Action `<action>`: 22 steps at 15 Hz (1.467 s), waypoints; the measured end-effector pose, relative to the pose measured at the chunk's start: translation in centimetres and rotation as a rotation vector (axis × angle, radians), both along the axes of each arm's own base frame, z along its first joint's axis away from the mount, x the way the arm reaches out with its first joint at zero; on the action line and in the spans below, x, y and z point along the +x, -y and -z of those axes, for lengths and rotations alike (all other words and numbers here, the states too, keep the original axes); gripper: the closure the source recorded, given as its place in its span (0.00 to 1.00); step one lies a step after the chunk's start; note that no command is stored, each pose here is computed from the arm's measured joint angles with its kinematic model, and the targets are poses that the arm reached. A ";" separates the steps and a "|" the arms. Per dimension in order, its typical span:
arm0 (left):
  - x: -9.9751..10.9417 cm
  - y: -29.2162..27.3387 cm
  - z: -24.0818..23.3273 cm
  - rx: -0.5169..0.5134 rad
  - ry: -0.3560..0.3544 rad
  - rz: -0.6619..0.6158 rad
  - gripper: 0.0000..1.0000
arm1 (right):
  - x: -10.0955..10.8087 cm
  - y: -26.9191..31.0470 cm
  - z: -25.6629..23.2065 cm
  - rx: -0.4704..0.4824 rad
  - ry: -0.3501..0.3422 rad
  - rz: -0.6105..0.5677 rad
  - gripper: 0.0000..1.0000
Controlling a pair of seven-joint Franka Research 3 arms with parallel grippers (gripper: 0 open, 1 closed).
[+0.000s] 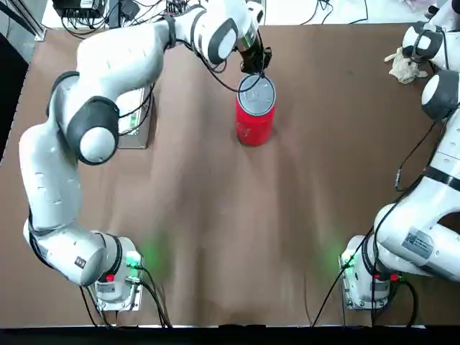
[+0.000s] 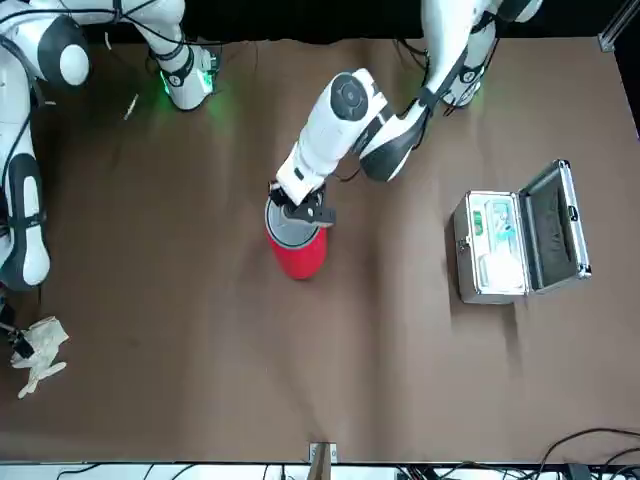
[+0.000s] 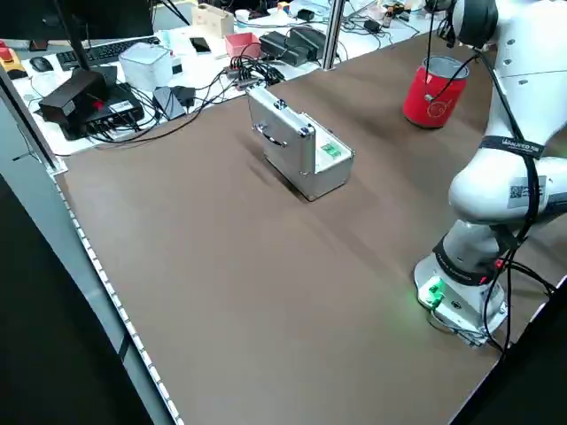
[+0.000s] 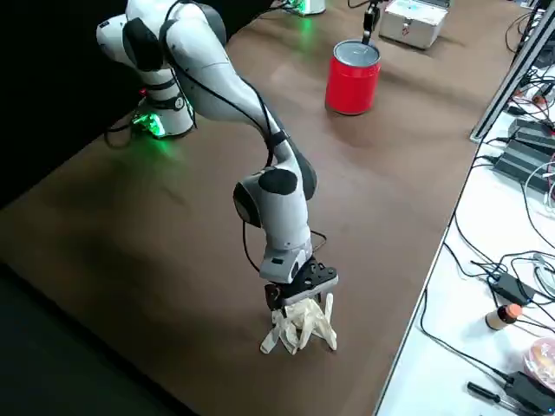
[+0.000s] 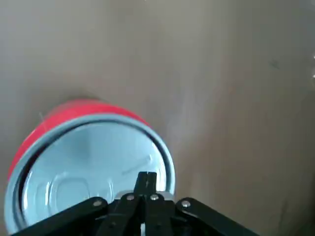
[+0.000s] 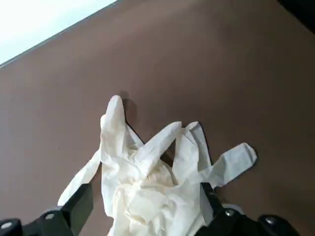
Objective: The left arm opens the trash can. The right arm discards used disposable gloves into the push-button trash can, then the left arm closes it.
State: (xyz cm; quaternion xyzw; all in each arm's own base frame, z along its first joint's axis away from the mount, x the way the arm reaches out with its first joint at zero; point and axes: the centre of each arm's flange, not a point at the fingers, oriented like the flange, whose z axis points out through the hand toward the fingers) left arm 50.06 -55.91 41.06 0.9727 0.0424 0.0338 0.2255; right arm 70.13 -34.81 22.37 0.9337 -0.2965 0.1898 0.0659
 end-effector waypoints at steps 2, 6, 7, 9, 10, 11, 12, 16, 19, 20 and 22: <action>-0.4 1.0 1.1 0.025 0.042 -0.003 0.99 | 0.2 -0.2 0.8 0.001 0.002 0.001 0.04; -1.4 2.5 1.7 0.044 0.068 -0.009 0.99 | 0.5 -0.8 2.4 -0.005 0.021 -0.002 0.04; -1.4 2.6 1.7 0.044 0.069 -0.009 0.99 | 0.5 -0.9 2.6 -0.004 0.023 -0.001 0.04; -1.2 2.4 1.7 0.045 0.070 -0.012 0.99 | 0.5 -1.0 3.1 -0.005 0.025 0.001 0.04; -1.2 2.4 1.7 0.045 0.070 -0.012 0.99 | 0.5 -0.9 3.4 -0.009 0.029 0.001 0.04; -1.3 2.5 1.7 0.046 0.070 -0.011 0.99 | 0.4 -0.9 3.7 -0.012 0.032 0.002 0.04; -1.4 2.5 1.7 0.047 0.069 -0.009 0.99 | 0.4 -0.8 3.9 -0.015 0.033 0.002 0.04; -1.6 2.7 1.8 0.054 0.064 -0.003 0.99 | 0.0 -0.3 5.0 -0.026 0.039 0.008 0.08; -1.6 2.7 1.9 0.057 0.062 -0.003 0.99 | -0.1 -0.3 5.2 -0.026 0.037 0.009 0.16; -1.6 2.7 2.0 0.058 0.061 -0.003 0.99 | -0.1 -0.3 5.3 -0.025 0.035 0.008 0.20; -1.6 2.7 2.2 0.060 0.059 -0.002 0.99 | -0.1 -0.4 5.6 -0.024 0.031 0.008 0.20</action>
